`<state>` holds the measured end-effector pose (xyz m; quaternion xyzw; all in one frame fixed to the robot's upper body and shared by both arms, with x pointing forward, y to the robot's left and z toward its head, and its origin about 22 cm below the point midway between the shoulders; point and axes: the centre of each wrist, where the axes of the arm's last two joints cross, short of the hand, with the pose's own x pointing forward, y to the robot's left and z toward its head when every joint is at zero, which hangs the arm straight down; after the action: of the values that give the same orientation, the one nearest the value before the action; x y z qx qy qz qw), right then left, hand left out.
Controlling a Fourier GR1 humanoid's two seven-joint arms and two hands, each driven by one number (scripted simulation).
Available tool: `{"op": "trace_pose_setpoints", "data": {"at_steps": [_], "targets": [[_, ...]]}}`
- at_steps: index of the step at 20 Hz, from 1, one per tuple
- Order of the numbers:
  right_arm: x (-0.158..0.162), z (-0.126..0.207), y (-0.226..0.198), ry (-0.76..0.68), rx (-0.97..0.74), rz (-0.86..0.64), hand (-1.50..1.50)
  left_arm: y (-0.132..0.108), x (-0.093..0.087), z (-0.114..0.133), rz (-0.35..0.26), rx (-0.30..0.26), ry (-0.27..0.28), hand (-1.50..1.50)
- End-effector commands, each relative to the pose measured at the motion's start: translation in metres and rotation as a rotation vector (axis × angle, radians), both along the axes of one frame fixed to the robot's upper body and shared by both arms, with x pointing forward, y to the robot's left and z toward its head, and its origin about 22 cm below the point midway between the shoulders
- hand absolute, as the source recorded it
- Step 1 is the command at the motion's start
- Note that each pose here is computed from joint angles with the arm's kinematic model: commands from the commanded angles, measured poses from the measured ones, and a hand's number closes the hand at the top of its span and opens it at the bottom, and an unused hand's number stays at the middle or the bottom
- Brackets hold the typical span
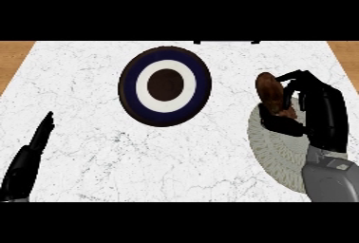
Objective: Pick the sweet potato from the placemat and place it in the plate
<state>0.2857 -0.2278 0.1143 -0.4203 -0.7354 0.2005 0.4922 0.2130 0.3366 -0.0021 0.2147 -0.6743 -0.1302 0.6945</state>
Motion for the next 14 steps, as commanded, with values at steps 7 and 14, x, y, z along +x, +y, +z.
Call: {"op": "trace_pose_setpoints", "data": {"at_steps": [7, 14], "targets": [[0.04, 0.058, 0.11, 0.0, 0.076, 0.122, 1.5, 0.013, 0.005, 0.005, -0.023, -0.009, 0.002, 0.0], [0.08, 0.032, 0.145, 0.132, 0.087, 0.142, 1.5, -0.012, 0.008, -0.001, -0.036, -0.006, -0.033, 0.0]]}}
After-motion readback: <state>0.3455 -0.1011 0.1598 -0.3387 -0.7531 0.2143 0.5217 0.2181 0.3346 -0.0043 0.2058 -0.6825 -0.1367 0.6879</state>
